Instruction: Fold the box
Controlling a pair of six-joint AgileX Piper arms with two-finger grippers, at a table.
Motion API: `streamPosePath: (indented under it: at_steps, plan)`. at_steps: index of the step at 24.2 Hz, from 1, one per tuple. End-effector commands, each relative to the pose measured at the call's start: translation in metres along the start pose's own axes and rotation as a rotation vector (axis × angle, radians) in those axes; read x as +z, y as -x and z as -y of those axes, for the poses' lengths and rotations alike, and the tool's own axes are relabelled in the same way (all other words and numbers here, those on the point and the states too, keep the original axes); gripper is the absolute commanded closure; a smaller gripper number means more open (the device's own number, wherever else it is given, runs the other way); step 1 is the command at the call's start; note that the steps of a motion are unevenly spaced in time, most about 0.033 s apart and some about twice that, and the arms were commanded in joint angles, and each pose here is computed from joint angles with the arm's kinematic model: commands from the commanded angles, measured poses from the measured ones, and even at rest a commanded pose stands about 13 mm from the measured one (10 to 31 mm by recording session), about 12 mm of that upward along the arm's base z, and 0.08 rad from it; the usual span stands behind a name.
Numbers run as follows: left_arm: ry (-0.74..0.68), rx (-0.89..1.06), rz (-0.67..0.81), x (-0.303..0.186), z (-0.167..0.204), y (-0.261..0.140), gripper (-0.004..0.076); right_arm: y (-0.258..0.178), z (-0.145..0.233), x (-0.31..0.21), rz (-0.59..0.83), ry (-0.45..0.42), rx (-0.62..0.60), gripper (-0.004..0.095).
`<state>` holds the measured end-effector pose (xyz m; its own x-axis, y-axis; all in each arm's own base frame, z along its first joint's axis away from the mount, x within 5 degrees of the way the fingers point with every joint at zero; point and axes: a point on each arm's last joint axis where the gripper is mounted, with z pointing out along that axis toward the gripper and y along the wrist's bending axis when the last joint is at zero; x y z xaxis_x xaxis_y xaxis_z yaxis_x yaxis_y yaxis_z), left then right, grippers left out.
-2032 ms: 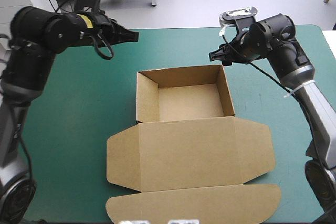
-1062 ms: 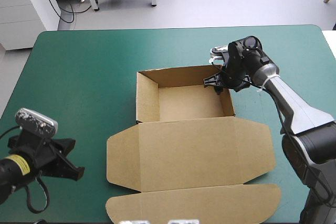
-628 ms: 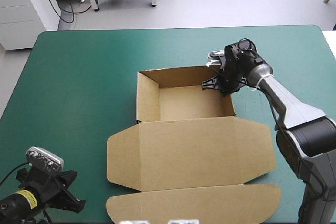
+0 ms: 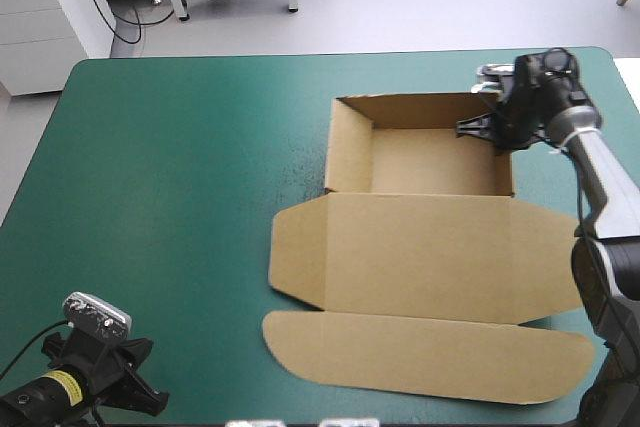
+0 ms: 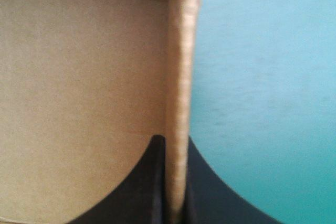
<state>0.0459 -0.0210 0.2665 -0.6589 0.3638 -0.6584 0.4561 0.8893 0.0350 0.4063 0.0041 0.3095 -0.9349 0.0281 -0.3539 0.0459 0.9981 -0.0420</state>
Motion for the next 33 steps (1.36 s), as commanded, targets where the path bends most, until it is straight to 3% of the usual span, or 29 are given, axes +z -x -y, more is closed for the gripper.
streamPosePath:
  at_steps: [1,5,9,15,22,25,33]
  plan:
    - [-0.010,-0.004,0.068,-0.004,0.001,0.010,0.0731,-0.001,0.074,-0.043,0.119,-0.090,0.122,0.0928]
    - [-0.010,-0.004,0.068,-0.004,0.001,0.010,0.0731,-0.027,0.174,-0.049,0.110,-0.183,0.380,0.0928]
    - [-0.010,-0.004,0.068,-0.004,0.001,0.010,0.0731,-0.051,0.227,-0.056,0.130,-0.210,0.539,0.0928]
    - [-0.010,-0.004,0.068,-0.004,0.001,0.010,0.0731,-0.056,0.236,-0.058,0.119,-0.272,0.530,0.0904]
    - [-0.010,-0.004,0.066,-0.004,0.001,0.010,0.0731,-0.058,0.235,-0.057,0.095,-0.260,0.536,0.0589]
    - [-0.010,-0.004,0.066,-0.004,0.001,0.010,0.0731,-0.058,0.234,-0.059,0.099,-0.260,0.536,0.0519]
    - [-0.010,-0.004,0.066,-0.004,0.001,0.010,0.0731,-0.064,0.220,-0.106,0.198,-0.278,0.449,0.0519]
